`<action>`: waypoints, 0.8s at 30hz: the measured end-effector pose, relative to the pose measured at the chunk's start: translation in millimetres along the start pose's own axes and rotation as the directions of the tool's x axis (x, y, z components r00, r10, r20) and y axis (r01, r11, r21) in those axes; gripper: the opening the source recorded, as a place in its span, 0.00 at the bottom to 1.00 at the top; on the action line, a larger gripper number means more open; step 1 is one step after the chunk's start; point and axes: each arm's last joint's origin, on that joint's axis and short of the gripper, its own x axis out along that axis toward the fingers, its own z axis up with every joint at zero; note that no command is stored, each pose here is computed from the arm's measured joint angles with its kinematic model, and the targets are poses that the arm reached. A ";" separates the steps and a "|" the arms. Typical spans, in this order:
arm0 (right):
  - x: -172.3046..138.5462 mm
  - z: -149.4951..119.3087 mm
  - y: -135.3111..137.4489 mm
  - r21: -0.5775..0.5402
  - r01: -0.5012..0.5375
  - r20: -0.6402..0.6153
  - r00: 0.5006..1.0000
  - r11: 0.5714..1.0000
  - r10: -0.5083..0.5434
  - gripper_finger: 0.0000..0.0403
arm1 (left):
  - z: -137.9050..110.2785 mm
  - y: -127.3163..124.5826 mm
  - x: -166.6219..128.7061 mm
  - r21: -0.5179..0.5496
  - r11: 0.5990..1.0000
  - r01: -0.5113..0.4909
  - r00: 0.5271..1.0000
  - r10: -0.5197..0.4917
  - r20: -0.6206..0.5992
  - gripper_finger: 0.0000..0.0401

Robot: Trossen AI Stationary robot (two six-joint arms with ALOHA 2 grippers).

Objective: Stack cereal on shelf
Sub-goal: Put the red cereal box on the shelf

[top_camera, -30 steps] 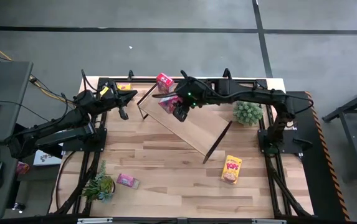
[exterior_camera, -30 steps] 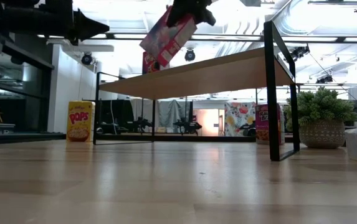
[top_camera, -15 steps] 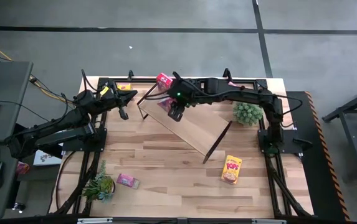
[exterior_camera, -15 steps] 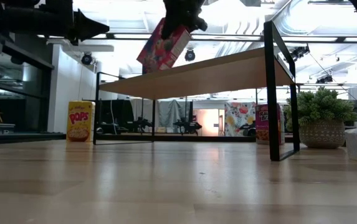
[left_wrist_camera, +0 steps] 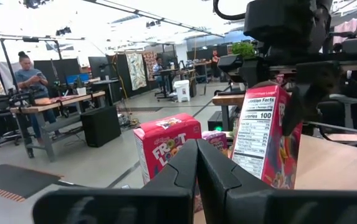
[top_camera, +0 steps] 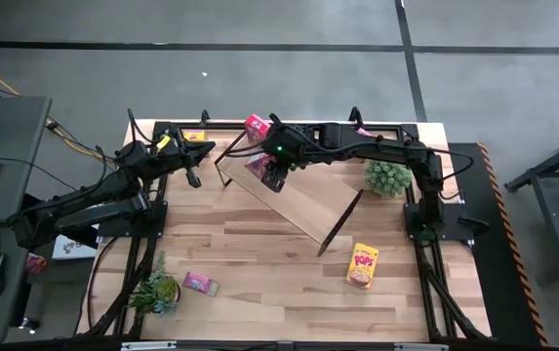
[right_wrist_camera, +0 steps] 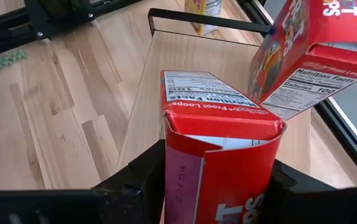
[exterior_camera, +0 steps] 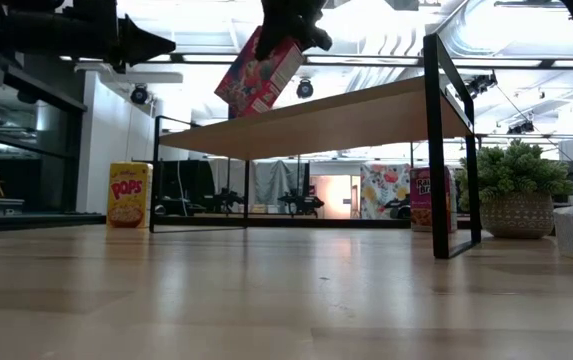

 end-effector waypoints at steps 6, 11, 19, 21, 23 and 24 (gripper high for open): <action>0.1 1.3 0.1 0.027 0.005 0.016 1.000 1.000 -0.005 0.39 | 0.2 -1.4 0.0 0.000 0.999 0.047 0.999 -0.047 0.006 0.00; 0.1 5.3 1.5 0.035 -0.019 0.055 0.998 0.999 0.017 0.39 | 1.4 -1.3 0.0 0.002 0.999 0.046 0.999 -0.046 0.019 0.00; 0.2 4.0 1.6 0.011 -0.023 0.041 0.999 1.000 0.023 0.39 | 1.7 -1.7 -0.1 0.001 0.998 0.063 0.998 -0.063 0.023 0.00; 1.9 4.0 1.1 0.016 0.000 0.043 0.999 1.000 0.000 0.39 | 3.0 -1.7 0.1 0.001 0.998 0.068 0.997 -0.068 0.025 0.00; 5.5 2.8 -0.2 0.013 0.011 0.027 1.000 1.000 -0.012 0.39 | 5.8 -1.7 0.3 -0.004 0.997 0.081 0.996 -0.081 0.031 0.00; 8.7 2.4 -0.4 0.013 0.022 0.022 1.000 1.000 -0.022 0.39 | 6.9 -2.0 0.3 -0.010 0.995 0.096 0.995 -0.096 0.036 0.00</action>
